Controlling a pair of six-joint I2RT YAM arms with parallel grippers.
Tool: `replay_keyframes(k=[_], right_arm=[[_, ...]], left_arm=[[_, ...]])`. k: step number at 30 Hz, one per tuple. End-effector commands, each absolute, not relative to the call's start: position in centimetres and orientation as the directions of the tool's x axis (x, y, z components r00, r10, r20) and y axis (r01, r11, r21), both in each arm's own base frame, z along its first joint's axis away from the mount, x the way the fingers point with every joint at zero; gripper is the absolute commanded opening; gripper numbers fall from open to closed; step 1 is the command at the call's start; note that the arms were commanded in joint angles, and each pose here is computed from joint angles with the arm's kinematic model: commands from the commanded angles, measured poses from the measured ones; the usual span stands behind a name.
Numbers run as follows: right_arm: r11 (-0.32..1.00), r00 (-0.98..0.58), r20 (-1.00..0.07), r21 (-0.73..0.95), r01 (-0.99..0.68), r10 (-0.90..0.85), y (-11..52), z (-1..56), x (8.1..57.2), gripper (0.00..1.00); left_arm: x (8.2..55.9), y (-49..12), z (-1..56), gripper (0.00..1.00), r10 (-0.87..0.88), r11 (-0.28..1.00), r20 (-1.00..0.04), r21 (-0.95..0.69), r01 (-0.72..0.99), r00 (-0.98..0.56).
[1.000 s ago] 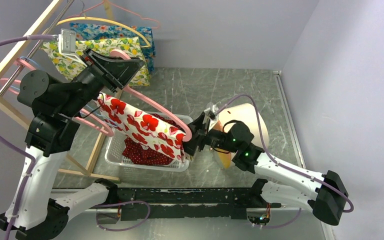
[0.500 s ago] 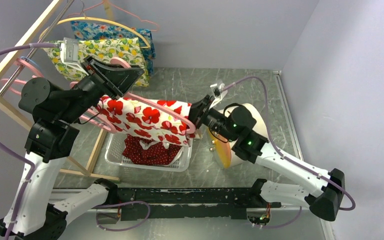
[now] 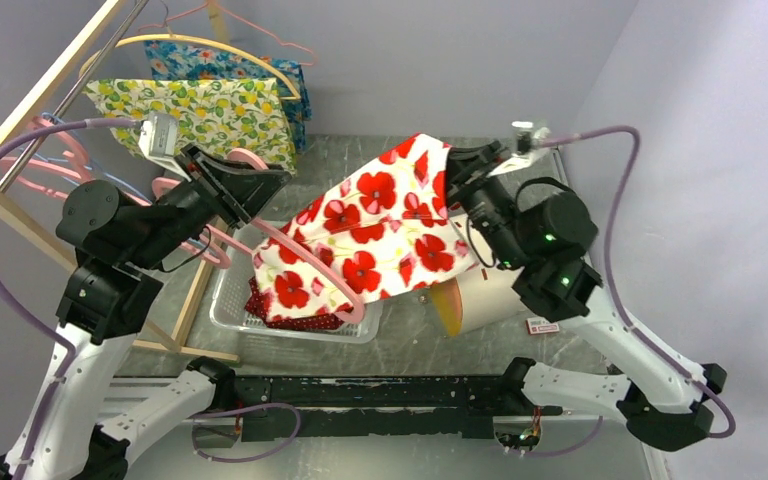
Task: Remove the skirt from the hanger
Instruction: Remove the skirt from the hanger, then place the skirt in the bin.
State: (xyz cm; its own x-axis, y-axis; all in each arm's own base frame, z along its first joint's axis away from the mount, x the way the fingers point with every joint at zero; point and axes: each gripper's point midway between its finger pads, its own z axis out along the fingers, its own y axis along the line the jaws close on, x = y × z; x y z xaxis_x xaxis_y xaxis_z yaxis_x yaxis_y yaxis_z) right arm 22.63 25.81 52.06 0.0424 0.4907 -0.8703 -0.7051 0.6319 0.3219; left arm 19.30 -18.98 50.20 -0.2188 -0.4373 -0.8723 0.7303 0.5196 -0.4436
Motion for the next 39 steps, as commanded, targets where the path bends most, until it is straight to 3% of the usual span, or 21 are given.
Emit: replay_keyframes(k=[1,9,20,27,32,39], right_arm=[[0.714,0.200,-0.793,0.368,-0.596,0.575,19.4,55.4,22.1,0.00],[0.858,0.255,-0.867,0.302,-0.415,0.429,16.0,54.3,23.4,0.00],[0.869,0.117,-0.945,0.225,-0.441,0.305,19.1,50.9,24.5,0.00],[0.736,-0.035,-0.978,0.178,-0.653,0.206,24.7,47.9,22.6,0.00],[0.785,-0.187,-0.978,0.191,-0.589,0.098,24.7,44.0,23.3,0.00],[0.857,-0.241,-0.963,0.220,-0.466,0.117,22.2,43.2,23.7,0.00]], left_arm=[[18.1,-18.9,51.4,0.07,-0.447,0.493,-0.875,-0.413,0.766,-0.185],[18.0,-19.1,51.3,0.07,-0.452,0.479,-0.870,-0.424,0.769,-0.198],[17.8,-18.4,52.5,0.07,-0.482,0.491,-0.860,-0.422,0.762,-0.166],[16.9,-18.0,54.2,0.07,-0.507,0.478,-0.852,-0.405,0.779,-0.132],[16.4,-17.7,54.6,0.07,-0.518,0.472,-0.847,-0.399,0.786,-0.119],[16.2,-17.6,54.6,0.07,-0.518,0.471,-0.847,-0.395,0.789,-0.115]])
